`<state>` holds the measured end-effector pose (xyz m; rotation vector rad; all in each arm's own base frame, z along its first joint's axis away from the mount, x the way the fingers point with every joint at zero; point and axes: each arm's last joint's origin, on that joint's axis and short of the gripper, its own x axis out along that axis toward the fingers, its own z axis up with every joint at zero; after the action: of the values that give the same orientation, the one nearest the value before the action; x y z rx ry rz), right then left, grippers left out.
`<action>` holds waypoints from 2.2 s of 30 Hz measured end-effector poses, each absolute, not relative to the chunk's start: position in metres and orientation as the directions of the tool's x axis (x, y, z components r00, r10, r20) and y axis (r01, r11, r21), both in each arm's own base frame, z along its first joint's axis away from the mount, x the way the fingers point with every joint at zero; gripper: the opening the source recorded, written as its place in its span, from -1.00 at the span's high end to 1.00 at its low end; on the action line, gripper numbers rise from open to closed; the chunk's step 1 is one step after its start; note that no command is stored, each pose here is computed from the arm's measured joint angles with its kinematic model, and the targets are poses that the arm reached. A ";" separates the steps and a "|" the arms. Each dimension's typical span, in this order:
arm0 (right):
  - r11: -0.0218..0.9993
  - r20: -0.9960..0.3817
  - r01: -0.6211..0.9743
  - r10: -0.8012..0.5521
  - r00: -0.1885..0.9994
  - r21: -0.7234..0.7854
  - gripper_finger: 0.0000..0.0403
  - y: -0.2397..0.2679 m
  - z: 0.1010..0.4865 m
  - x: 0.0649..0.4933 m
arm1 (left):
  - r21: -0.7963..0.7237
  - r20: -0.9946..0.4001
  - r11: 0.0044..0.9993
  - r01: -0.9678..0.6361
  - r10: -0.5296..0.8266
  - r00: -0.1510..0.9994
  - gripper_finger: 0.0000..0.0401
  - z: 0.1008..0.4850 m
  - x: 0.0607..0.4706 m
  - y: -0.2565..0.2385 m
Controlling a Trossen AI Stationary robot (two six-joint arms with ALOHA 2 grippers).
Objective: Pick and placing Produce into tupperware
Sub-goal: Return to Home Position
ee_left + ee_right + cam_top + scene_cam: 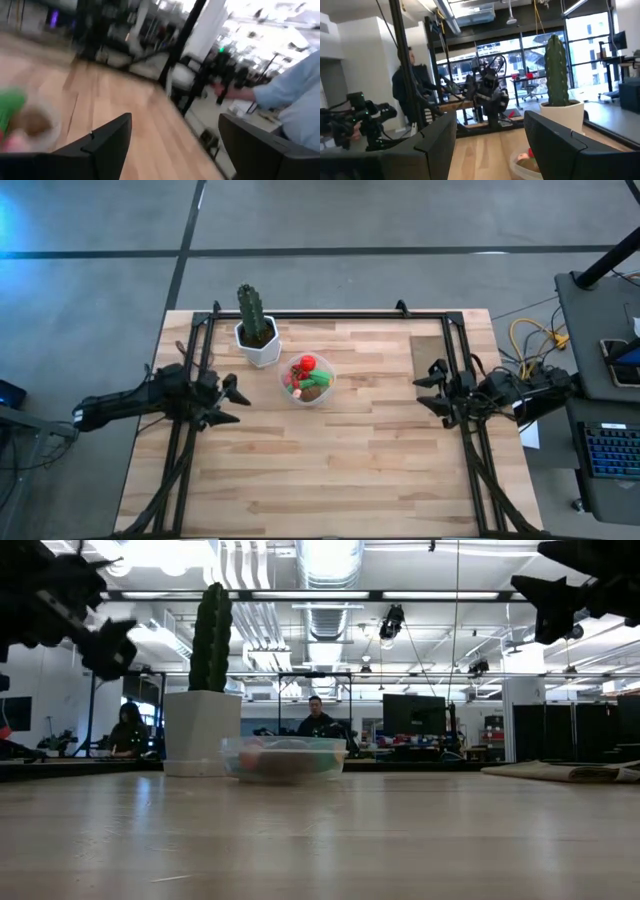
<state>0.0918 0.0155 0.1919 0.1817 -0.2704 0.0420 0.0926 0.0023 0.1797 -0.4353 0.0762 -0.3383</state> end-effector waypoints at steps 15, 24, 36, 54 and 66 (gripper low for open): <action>0.974 0.263 -0.070 0.012 0.965 0.214 -0.11 0.015 0.192 0.092 | -0.492 -0.090 0.832 0.256 -0.341 0.936 -0.41 0.172 0.093 0.002; 0.958 0.257 -0.085 0.012 0.966 0.275 -0.11 0.015 0.191 0.093 | -0.491 -0.084 0.832 0.258 -0.340 0.937 -0.41 0.172 0.093 0.002; 0.958 0.256 -0.084 0.012 0.967 0.272 -0.11 0.016 0.191 0.093 | -0.474 -0.053 0.837 0.274 -0.338 0.940 -0.41 0.173 0.095 0.003; 0.959 0.257 -0.085 0.012 0.966 0.272 -0.11 0.016 0.191 0.093 | -0.471 -0.047 0.837 0.278 -0.338 0.940 -0.41 0.173 0.095 0.003; 0.959 0.257 -0.085 0.012 0.966 0.272 -0.11 0.016 0.191 0.093 | -0.471 -0.047 0.837 0.278 -0.338 0.940 -0.41 0.173 0.095 0.003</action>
<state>0.0926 0.0155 0.1913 0.2850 -0.2561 0.0498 0.0948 0.0027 0.1728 -0.4782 0.1301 -0.3268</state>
